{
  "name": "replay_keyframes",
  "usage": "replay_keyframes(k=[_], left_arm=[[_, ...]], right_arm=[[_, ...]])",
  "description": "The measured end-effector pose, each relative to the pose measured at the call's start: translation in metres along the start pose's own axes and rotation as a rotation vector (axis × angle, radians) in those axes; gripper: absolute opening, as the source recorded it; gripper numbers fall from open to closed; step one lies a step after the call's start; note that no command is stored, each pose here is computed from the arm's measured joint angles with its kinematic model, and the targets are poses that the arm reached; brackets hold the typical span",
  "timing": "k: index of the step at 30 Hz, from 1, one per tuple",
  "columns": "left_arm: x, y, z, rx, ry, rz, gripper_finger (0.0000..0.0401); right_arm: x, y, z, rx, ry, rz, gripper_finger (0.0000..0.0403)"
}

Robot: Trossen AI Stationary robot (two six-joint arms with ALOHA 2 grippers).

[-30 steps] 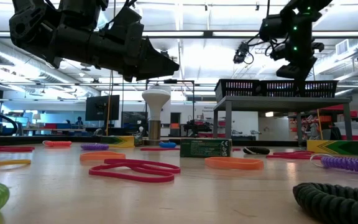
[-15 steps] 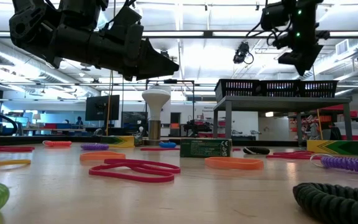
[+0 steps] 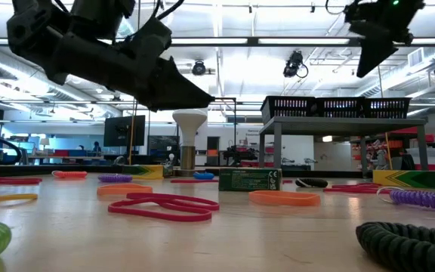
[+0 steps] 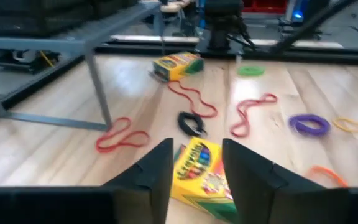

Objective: Pick & Place Office Desk Supplies
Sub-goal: Put the violet spring keychain into the left black basket on the shelf

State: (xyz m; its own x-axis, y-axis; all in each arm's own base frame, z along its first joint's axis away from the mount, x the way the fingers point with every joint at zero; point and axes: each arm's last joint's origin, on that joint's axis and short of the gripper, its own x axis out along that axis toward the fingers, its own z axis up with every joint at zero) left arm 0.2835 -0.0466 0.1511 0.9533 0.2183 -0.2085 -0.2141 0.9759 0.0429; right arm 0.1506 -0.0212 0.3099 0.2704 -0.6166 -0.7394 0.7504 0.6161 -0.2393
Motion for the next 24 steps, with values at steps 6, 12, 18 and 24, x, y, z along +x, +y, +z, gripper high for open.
replay_keyframes(k=[6,12,18,24], left_arm=[[-0.013,-0.026,-0.001,0.064,-0.009,-0.042,0.0070],[-0.028,-0.050,-0.006,0.167,0.001,-0.053,0.0031],[-0.038,-0.063,-0.008,0.149,0.000,-0.103,0.0012],[-0.042,-0.068,-0.011,0.102,0.019,-0.120,0.0015]], right_arm=[[0.010,0.055,-0.037,-0.053,-0.165,0.241,0.0008],[0.022,0.095,-0.073,-0.079,-0.365,0.435,0.0004],[0.032,0.107,-0.098,-0.070,-0.521,0.560,0.0015],[0.040,0.107,-0.106,-0.088,-0.554,0.568,0.0024]])
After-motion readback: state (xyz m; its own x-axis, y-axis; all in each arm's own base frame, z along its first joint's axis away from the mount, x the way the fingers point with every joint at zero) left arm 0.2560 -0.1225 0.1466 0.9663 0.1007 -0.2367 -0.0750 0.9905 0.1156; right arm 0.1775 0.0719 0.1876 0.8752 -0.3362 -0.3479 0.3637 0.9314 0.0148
